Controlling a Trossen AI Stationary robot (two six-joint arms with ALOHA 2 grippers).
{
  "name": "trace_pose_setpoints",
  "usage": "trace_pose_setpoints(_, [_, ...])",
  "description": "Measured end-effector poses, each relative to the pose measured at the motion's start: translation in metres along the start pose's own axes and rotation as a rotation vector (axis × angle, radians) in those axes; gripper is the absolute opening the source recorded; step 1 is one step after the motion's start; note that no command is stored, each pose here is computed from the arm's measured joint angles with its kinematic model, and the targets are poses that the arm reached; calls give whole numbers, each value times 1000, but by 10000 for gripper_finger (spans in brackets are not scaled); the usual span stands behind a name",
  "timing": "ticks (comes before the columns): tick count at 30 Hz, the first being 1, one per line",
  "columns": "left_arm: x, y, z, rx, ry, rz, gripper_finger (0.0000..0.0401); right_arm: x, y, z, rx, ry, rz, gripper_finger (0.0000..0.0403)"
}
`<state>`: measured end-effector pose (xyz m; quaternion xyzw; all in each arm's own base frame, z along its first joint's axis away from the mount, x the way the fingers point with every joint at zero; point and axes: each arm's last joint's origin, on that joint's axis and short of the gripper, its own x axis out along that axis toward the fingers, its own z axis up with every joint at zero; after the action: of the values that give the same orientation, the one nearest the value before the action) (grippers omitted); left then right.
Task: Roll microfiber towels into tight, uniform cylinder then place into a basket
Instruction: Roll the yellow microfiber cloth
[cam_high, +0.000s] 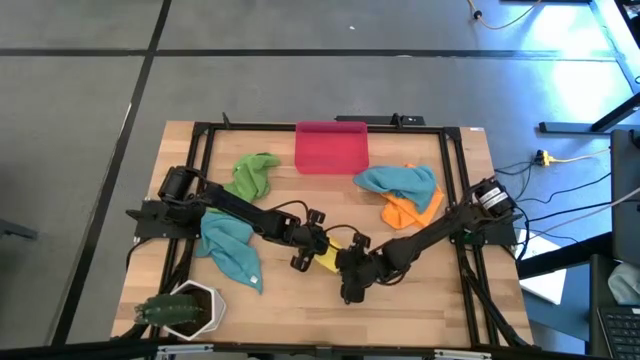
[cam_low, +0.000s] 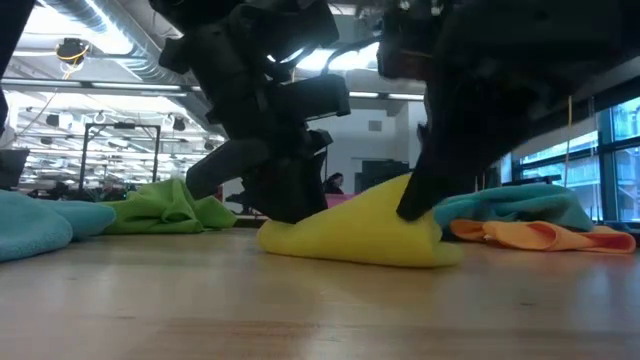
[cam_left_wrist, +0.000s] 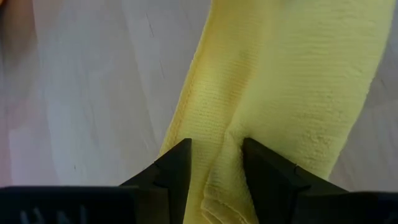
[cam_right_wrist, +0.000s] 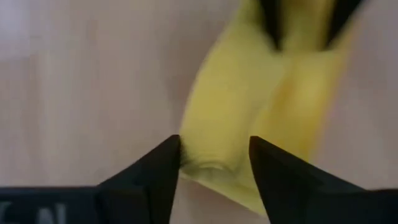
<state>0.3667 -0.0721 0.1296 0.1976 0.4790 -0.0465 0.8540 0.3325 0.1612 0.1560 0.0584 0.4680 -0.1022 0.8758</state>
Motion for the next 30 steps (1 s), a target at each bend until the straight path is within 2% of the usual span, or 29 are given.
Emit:
trace_pose_setpoints(3, [0, 0, 0, -20, 2, -6, 137, -18, 6, 9, -37, -7, -118, 205])
trace_pose_setpoints(7, [0, -1, -1, -64, 6, -19, 137, -39, 23, 14, -83, -114, -206, 179])
trace_pose_setpoints(12, [0, -1, -1, -129, 7, -21, 137, -45, 36, 13, -31, -192, -171, 118])
trace_pose_setpoints(18, [0, -3, -1, -224, 11, -28, 137, -26, 34, -2, 49, -246, -128, 15])
trace_pose_setpoints(21, [-1, -6, -1, -224, 8, -36, 137, -15, 29, -12, 88, -269, -102, 10])
trace_pose_setpoints(28, [-1, -10, 0, -221, 6, -44, 137, 8, 2, -38, 186, -201, -141, 4])
trace_pose_setpoints(30, [-1, -9, 0, -226, 7, -43, 137, 12, -1, -42, 214, -198, -120, 6])
